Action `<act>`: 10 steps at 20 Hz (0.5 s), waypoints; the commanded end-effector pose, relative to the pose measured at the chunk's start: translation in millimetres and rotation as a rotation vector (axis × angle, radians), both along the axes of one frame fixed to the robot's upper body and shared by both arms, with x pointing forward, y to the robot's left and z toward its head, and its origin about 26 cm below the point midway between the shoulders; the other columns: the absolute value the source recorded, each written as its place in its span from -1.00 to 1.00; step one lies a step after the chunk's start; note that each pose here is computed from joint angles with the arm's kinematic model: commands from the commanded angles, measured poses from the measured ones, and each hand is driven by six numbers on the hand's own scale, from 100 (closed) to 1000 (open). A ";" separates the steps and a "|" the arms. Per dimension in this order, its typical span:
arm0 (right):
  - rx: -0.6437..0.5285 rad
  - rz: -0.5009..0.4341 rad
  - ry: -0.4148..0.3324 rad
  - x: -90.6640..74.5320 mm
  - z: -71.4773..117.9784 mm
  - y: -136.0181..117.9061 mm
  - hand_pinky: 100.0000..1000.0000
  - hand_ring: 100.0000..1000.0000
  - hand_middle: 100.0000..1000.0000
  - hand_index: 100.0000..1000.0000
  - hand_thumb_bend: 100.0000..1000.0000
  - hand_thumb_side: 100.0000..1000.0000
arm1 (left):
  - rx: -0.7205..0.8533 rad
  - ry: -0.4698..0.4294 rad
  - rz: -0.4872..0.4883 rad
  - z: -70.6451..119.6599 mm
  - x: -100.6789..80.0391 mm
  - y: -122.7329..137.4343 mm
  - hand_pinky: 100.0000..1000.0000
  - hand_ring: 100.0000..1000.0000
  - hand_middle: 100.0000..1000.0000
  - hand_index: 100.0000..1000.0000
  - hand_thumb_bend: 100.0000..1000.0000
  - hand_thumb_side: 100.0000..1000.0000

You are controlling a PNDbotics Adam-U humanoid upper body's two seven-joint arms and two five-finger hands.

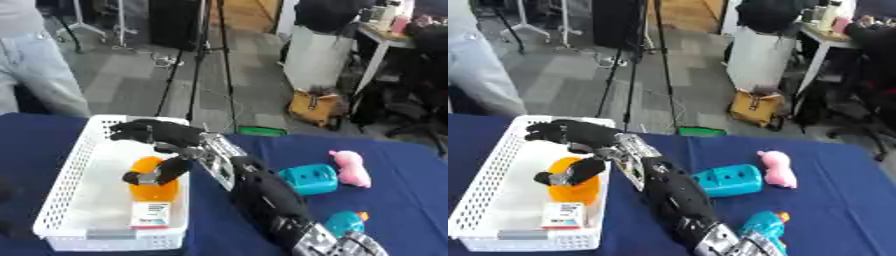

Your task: Pick up objects on the table and place them in the box.

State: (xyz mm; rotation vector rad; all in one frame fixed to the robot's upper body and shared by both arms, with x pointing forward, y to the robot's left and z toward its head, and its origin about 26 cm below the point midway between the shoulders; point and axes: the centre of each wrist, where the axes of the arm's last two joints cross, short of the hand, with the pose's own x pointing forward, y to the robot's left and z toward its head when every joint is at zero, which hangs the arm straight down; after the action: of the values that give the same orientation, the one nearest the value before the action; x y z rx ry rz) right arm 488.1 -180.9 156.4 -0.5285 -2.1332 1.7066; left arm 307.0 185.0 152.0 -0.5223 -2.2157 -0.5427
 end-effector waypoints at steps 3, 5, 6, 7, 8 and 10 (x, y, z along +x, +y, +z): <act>0.097 0.004 -0.097 -1.8 33.4 -10.5 0.73 0.62 0.94 0.92 -0.31 0.52 | -0.003 -0.023 0.006 5.8 -0.1 2.5 -0.08 0.57 0.51 0.53 -0.48 0.92; 0.142 0.001 -0.134 -4.6 43.7 -16.7 0.63 0.53 0.90 0.90 -0.33 0.47 | 0.000 -0.021 0.017 4.7 0.1 4.7 -0.08 0.57 0.51 0.53 -0.49 0.92; 0.163 -0.006 -0.149 -6.2 47.6 -21.4 0.49 0.41 0.83 0.87 -0.38 0.38 | 0.003 -0.019 0.023 3.8 0.2 5.9 -0.08 0.57 0.51 0.52 -0.49 0.93; 0.186 -0.016 -0.166 -8.2 51.7 -27.1 0.49 0.41 0.83 0.87 -0.38 0.38 | 0.006 -0.016 0.031 2.7 0.4 7.4 -0.08 0.57 0.51 0.52 -0.49 0.93; 0.207 -0.023 -0.178 -10.3 54.0 -31.4 0.41 0.32 0.78 0.84 -0.38 0.29 | 0.011 -0.012 0.040 1.2 0.7 9.5 -0.09 0.57 0.51 0.52 -0.50 0.95; 0.237 -0.036 -0.191 -15.1 55.1 -40.1 0.32 0.22 0.74 0.82 -0.34 0.21 | 0.024 -0.003 0.063 -2.6 1.1 14.3 -0.09 0.58 0.51 0.53 -0.51 0.96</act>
State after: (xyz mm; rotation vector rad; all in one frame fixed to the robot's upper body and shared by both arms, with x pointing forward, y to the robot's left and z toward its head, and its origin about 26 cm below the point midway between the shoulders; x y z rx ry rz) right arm 475.0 -210.4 187.7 -0.6170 -2.3461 1.4428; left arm 307.7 194.0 144.5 -0.4703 -2.2012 -0.5233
